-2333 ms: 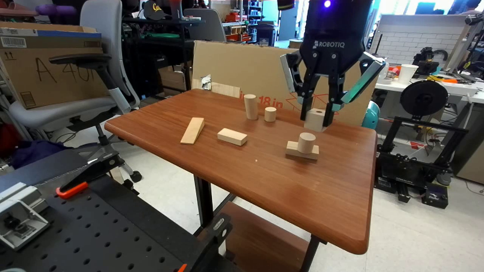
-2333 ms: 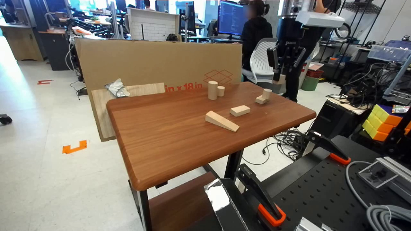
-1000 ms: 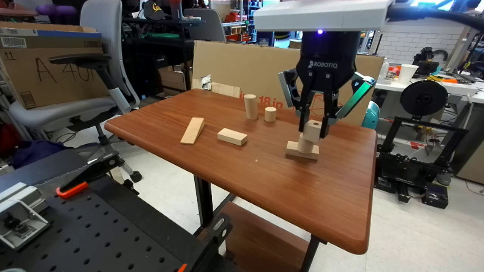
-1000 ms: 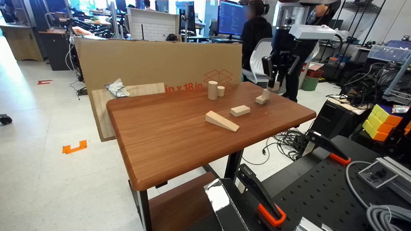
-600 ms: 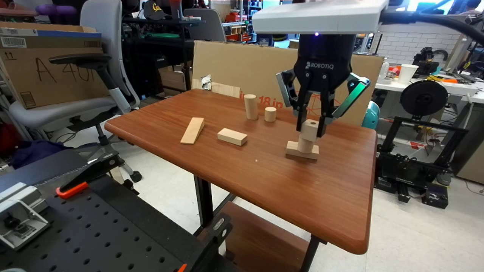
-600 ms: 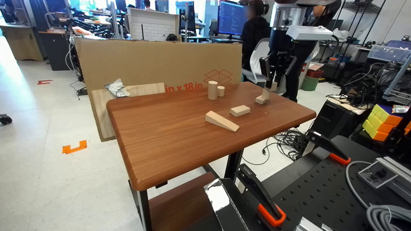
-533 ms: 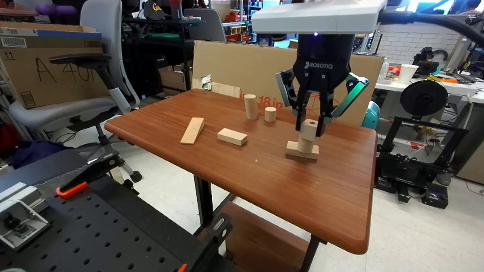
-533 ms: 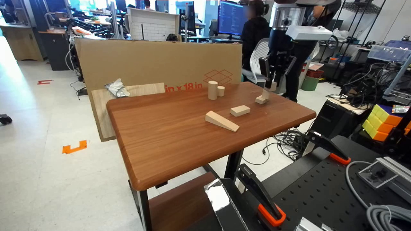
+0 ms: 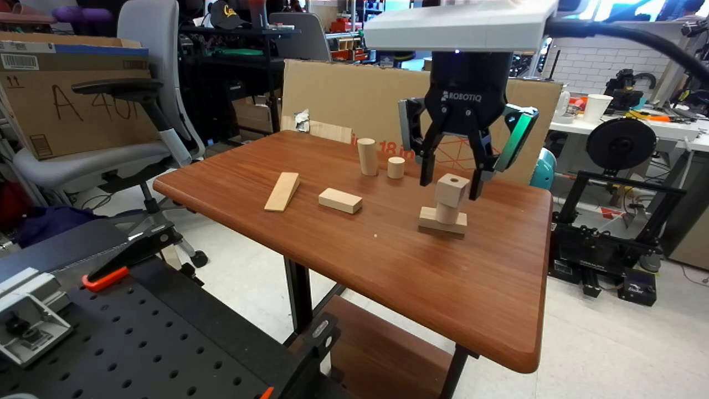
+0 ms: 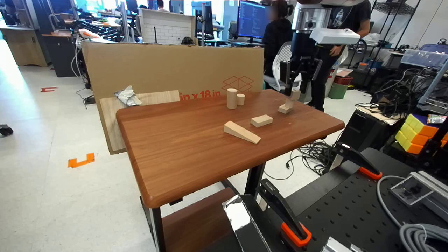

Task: Put the square block on the cylindrical block

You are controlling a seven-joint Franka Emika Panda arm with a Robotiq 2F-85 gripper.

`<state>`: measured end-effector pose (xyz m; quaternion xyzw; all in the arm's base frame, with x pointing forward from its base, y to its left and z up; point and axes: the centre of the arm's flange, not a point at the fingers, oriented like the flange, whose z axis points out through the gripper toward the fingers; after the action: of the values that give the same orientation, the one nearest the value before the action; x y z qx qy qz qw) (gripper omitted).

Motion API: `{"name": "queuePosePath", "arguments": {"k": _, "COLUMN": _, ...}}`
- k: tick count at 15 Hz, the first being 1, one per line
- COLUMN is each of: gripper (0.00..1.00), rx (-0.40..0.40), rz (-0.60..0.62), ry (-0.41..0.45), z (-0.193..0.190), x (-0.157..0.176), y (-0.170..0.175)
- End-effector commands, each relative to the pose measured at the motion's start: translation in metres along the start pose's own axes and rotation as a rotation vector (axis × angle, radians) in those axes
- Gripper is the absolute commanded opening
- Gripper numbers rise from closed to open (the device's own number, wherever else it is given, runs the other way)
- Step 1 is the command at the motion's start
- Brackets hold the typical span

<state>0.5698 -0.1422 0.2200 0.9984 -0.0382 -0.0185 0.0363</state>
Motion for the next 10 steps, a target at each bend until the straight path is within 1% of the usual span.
{"name": "queuePosePath", "arguments": {"k": 1, "gripper": 0.95, "rx": -0.011, "rz": -0.03, "ry": 0.03, "z": -0.01, "x": 0.0, "y": -0.007}}
{"name": "queuePosePath", "arguments": {"k": 2, "gripper": 1.0, "rx": -0.012, "rz": -0.03, "ry": 0.032, "z": -0.016, "x": -0.003, "y": -0.011}}
{"name": "queuePosePath", "arguments": {"k": 3, "gripper": 1.0, "rx": -0.007, "rz": -0.034, "ry": 0.019, "z": -0.025, "x": -0.005, "y": -0.015}}
{"name": "queuePosePath", "arguments": {"k": 7, "gripper": 1.0, "rx": 0.032, "rz": -0.08, "ry": -0.088, "z": -0.069, "x": -0.018, "y": -0.029}}
{"name": "queuePosePath", "arguments": {"k": 8, "gripper": 1.0, "rx": 0.042, "rz": -0.083, "ry": -0.136, "z": -0.079, "x": -0.022, "y": -0.031}}
{"name": "queuePosePath", "arguments": {"k": 9, "gripper": 1.0, "rx": 0.071, "rz": -0.09, "ry": -0.213, "z": -0.083, "x": -0.027, "y": -0.028}}
{"name": "queuePosePath", "arguments": {"k": 10, "gripper": 1.0, "rx": 0.083, "rz": -0.101, "ry": -0.275, "z": -0.084, "x": -0.035, "y": -0.026}}
